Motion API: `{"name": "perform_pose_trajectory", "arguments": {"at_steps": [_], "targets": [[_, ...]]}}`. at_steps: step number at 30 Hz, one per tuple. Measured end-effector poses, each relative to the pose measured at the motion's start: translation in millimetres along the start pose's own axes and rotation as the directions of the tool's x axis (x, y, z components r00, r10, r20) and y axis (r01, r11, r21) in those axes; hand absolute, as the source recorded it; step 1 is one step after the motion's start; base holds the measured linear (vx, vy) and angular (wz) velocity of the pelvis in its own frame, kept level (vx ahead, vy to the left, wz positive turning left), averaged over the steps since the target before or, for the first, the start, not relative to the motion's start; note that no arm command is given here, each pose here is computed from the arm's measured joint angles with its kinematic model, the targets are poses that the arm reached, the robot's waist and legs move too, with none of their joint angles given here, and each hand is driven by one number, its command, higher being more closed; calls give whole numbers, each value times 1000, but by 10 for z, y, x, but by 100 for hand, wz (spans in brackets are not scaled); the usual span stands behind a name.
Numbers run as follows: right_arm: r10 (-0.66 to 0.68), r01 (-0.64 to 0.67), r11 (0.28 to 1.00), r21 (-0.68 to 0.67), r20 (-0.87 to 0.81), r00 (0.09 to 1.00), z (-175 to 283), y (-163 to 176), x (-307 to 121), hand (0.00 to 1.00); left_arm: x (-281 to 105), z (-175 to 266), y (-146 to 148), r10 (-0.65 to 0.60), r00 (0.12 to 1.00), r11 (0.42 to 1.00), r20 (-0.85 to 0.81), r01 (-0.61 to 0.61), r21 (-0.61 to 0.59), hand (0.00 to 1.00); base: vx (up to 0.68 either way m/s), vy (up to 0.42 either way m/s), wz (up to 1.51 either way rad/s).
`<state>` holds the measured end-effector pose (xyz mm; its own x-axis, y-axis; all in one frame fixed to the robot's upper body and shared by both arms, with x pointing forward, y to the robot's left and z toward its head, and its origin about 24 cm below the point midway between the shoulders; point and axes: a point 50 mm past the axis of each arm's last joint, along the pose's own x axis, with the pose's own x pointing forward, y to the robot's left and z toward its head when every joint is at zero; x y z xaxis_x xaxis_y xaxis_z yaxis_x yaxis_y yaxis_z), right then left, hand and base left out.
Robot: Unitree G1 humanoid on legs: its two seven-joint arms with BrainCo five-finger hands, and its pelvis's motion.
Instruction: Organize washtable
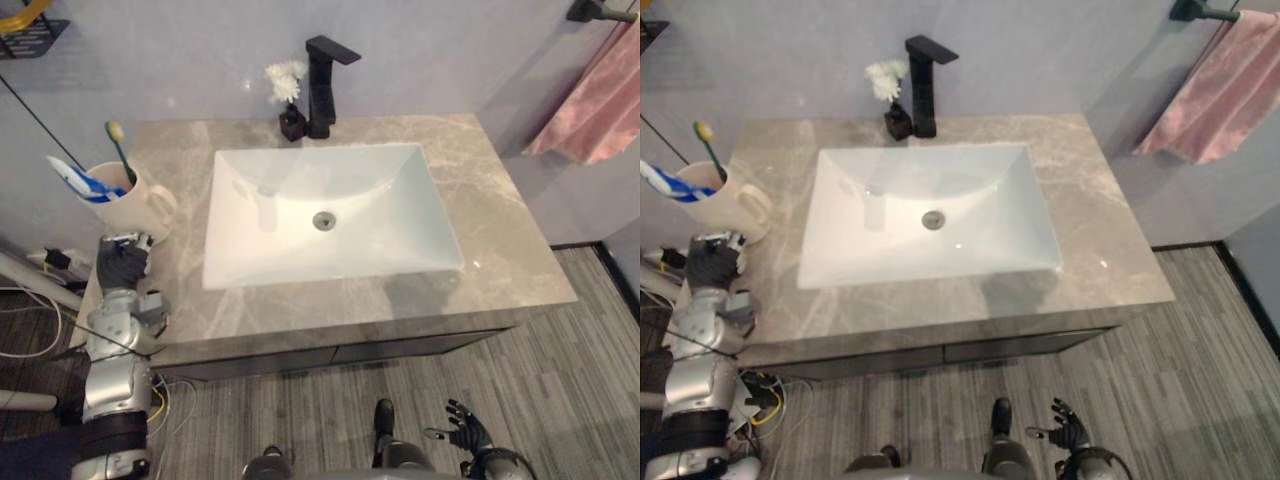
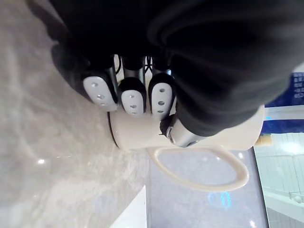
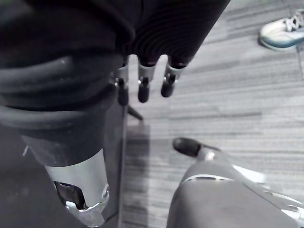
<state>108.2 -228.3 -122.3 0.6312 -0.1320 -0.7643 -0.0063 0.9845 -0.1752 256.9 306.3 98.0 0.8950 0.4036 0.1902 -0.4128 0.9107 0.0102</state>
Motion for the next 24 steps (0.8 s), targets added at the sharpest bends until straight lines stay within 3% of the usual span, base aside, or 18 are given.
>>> {"name": "perform_pose_trajectory", "arguments": {"at_steps": [24], "targets": [[-2, 2, 1000, 0, 1, 1000, 2, -1, 0, 0, 46, 75, 27, -16, 1000, 998, 25, 14, 65, 100, -3, -1, 0]]}}
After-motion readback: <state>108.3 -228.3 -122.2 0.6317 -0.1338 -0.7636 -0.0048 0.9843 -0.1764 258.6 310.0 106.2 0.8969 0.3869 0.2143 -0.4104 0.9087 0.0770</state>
